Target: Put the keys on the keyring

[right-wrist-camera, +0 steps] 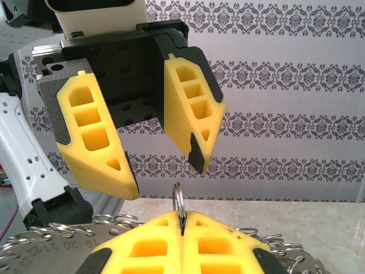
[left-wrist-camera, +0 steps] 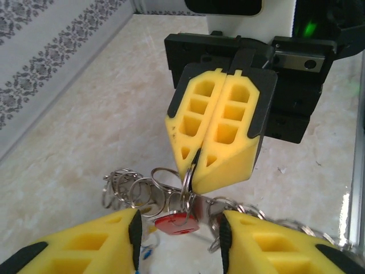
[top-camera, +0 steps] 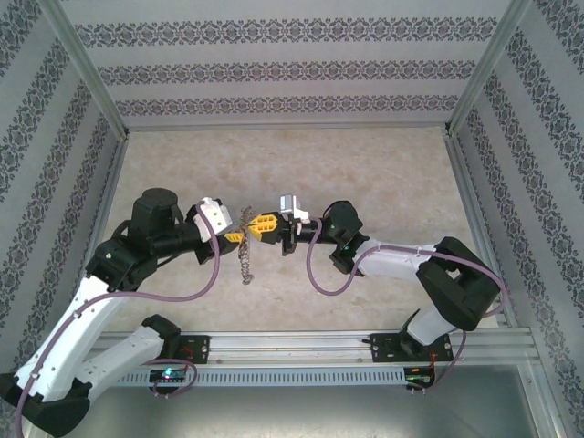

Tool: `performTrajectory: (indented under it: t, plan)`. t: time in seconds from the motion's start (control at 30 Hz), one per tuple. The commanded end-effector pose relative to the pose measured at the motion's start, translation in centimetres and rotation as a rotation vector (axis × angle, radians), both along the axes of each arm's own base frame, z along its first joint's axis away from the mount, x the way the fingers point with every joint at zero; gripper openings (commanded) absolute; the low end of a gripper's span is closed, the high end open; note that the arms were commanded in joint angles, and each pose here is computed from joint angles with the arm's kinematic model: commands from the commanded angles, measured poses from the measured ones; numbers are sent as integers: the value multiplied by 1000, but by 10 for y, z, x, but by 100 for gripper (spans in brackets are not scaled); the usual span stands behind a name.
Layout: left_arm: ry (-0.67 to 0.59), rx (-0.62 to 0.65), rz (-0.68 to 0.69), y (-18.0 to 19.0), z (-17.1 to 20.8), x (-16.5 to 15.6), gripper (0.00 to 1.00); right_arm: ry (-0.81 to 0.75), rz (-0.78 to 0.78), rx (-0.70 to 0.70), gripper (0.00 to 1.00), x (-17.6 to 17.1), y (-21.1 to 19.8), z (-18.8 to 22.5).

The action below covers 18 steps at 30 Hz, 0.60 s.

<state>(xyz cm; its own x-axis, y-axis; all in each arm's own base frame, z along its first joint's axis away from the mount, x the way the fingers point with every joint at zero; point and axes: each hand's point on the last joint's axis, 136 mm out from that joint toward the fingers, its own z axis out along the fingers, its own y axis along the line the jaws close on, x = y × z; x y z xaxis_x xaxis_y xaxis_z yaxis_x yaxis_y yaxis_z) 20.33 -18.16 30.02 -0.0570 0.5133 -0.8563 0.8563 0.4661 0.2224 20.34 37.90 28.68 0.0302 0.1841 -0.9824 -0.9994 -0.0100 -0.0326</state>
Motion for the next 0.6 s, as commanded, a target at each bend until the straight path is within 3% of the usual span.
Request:
performTrajectory:
  t: [0.0,0.23,0.3,0.43,0.5,0.57]
  plan:
    - [-19,-15,16,-2,0,6,44,-76,37,52,0,-12,0,16]
    - [30,-39,-29,-17,-6,15,37,-84,49,42,0,-15,2,15]
    - [28,-46,-41,-19,-4,14,29,-86,49,35,0,-15,3,13]
    - [39,-30,-60,-20,-6,12,0,-85,40,33,0,-14,4,12]
    - [49,-9,-70,-19,-8,9,0,-89,34,12,0,-12,5,7]
    - [66,20,-73,-16,-11,7,0,-107,31,-44,9,-12,5,-6]
